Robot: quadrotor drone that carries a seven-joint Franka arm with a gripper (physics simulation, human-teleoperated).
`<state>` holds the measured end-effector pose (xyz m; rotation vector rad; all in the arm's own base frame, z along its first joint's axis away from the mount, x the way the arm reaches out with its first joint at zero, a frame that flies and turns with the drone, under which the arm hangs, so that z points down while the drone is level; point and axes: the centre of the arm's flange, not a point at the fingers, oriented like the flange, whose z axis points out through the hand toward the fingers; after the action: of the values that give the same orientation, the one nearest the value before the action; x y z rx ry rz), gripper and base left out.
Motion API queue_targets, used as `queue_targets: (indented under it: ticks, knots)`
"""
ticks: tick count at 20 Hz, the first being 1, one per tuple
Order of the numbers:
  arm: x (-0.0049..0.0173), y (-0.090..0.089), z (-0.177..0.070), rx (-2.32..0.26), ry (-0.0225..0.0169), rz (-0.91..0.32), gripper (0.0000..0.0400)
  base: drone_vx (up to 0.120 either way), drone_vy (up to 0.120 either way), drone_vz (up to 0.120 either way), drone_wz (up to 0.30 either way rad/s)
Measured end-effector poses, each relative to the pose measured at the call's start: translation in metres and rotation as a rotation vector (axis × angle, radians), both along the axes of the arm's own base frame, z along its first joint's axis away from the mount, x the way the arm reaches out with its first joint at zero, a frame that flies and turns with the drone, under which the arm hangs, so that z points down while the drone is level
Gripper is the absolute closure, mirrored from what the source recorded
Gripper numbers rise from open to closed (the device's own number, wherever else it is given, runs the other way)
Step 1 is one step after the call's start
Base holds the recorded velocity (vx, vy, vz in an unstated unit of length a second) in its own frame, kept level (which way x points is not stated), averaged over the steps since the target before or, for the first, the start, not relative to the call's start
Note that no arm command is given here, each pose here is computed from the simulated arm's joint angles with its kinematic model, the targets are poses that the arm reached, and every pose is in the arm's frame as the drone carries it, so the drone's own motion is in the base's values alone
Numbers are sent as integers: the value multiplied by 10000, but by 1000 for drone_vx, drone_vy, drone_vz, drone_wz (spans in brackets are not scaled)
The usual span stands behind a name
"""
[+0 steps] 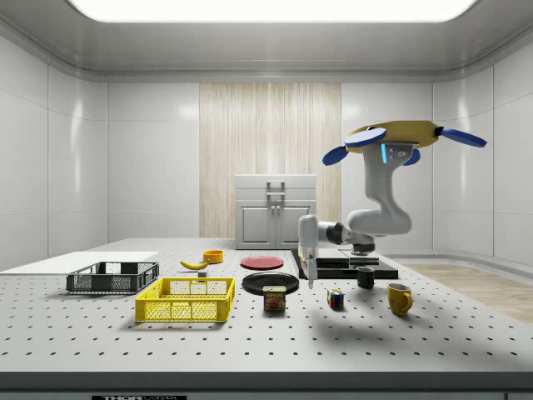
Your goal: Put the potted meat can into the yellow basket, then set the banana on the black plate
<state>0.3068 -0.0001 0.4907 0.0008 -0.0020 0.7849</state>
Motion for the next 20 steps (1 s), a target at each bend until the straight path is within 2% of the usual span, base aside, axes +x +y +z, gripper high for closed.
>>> queue_targets:
  ticks: [2,18,20]
  knots:
    - [0,0,0,0,0,0,0,120,100,0,0]
    - [0,0,0,0,0,2,0,120,0,0,0]
    - [0,0,0,0,0,2,0,120,-80,0,0]
